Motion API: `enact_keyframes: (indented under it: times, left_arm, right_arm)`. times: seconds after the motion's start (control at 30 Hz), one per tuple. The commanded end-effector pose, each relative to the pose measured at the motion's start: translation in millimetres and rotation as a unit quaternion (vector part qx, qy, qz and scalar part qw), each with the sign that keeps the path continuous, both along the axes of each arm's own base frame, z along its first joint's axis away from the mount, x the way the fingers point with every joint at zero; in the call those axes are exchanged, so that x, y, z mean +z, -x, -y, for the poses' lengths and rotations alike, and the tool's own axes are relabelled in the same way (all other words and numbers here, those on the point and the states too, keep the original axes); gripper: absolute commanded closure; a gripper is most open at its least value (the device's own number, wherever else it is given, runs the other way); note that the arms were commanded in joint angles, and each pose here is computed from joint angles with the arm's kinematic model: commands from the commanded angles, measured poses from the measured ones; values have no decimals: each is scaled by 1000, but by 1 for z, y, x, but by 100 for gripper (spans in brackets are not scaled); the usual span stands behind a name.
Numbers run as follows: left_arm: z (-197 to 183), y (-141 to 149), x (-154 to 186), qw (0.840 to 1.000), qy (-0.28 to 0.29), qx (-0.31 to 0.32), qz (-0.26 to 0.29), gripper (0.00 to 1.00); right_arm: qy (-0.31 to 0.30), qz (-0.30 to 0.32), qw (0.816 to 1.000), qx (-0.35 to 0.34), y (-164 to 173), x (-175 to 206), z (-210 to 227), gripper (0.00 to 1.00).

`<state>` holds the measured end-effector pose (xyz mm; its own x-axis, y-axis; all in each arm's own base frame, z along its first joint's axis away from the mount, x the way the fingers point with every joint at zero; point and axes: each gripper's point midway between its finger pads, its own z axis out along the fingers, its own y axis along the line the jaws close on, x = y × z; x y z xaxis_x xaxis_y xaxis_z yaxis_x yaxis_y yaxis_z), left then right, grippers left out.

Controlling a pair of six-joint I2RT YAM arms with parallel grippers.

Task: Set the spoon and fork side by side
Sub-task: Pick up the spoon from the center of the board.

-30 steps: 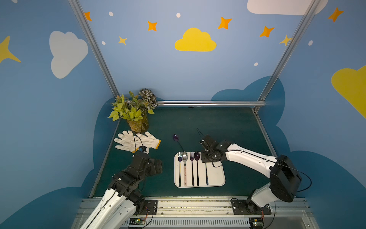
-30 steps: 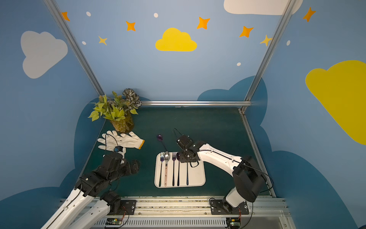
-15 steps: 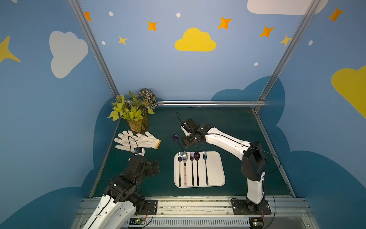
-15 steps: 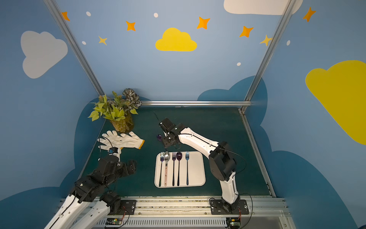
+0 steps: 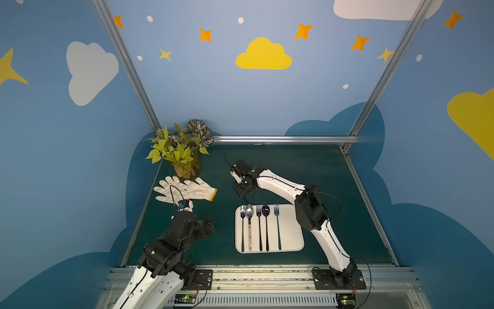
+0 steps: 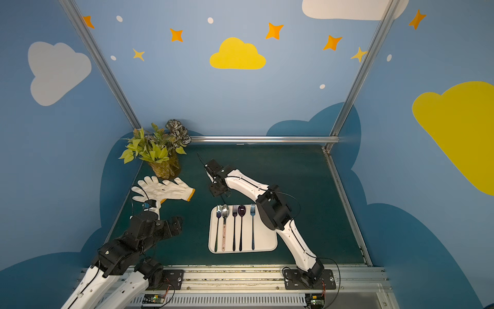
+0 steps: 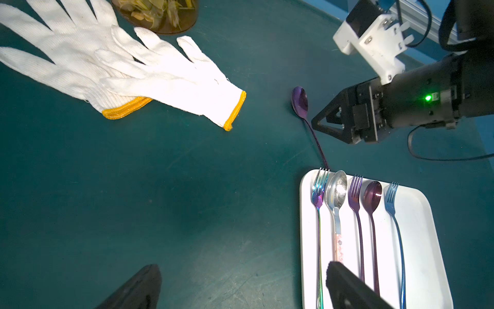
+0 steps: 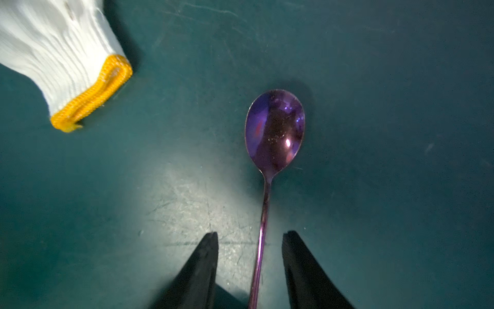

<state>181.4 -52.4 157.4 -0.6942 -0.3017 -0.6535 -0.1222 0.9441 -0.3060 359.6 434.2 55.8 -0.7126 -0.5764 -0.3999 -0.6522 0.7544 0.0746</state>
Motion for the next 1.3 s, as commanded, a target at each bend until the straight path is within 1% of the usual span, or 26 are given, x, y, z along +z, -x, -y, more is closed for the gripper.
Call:
enact_keyframes:
  times: [0.0,0.27,0.4,0.57,0.77,0.83,0.97,1.1,1.17,1.27]
  left_arm:
    - [-5,1,2,1000,-5,11,1,0]
    - [-5,1,2,1000,-5,12,1,0]
    - [-5,1,2,1000,-6,12,0,0]
    - [-6,1,3,1000,-5,13,2,0]
    - [-7,2,5,1000,-2,15,8,0]
    - [-7,2,5,1000,-2,16,9,0]
    - [-7,2,5,1000,-2,15,9,0]
    - [-8,3,6,1000,-1,17,12,0]
    - [-9,3,7,1000,-1,20,14,0]
    - [-10,4,7,1000,0,23,16,0]
  right_arm:
    - [3,-19,1000,2,3,-10,-1,57]
    - [17,-42,999,-28,-3,-38,7,63]
    - [22,-51,998,-27,-3,-50,9,68]
    - [39,-53,997,-35,-4,-60,16,83]
    - [51,-39,997,-46,-15,-57,27,96]
    - [49,-29,997,-51,-25,-52,30,100]
    - [30,0,998,-56,-52,-27,34,100]
    - [-4,38,997,-64,-81,16,45,100]
    - [-23,61,995,-77,-98,41,56,100]
    - [-38,86,991,-100,-113,73,74,100]
